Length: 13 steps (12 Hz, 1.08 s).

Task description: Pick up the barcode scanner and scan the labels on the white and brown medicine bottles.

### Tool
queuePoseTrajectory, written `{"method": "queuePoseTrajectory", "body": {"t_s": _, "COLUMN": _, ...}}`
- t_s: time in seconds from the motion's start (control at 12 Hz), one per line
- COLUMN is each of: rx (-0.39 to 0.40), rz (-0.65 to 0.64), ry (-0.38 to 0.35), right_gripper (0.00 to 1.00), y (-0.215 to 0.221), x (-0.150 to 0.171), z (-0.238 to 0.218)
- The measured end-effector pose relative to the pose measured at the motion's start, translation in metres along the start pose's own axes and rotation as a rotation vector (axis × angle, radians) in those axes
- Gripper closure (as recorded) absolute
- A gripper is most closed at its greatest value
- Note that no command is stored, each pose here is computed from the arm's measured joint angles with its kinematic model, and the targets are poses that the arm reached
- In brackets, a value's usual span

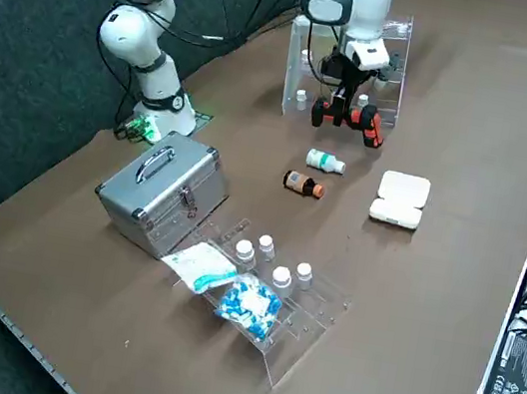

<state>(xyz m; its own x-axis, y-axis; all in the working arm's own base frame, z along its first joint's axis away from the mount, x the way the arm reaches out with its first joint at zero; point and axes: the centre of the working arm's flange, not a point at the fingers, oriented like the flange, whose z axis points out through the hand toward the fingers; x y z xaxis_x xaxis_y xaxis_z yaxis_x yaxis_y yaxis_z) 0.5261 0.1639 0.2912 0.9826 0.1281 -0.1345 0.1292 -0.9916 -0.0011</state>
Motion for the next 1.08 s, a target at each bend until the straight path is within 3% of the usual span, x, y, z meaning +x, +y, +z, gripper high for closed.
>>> {"method": "queuePoseTrajectory", "body": {"t_s": 1.08, "rx": 0.007, "rz": 0.082, "ry": 0.071, "right_gripper": 0.58, "y": -0.004, "x": -0.012, "z": 0.051}}
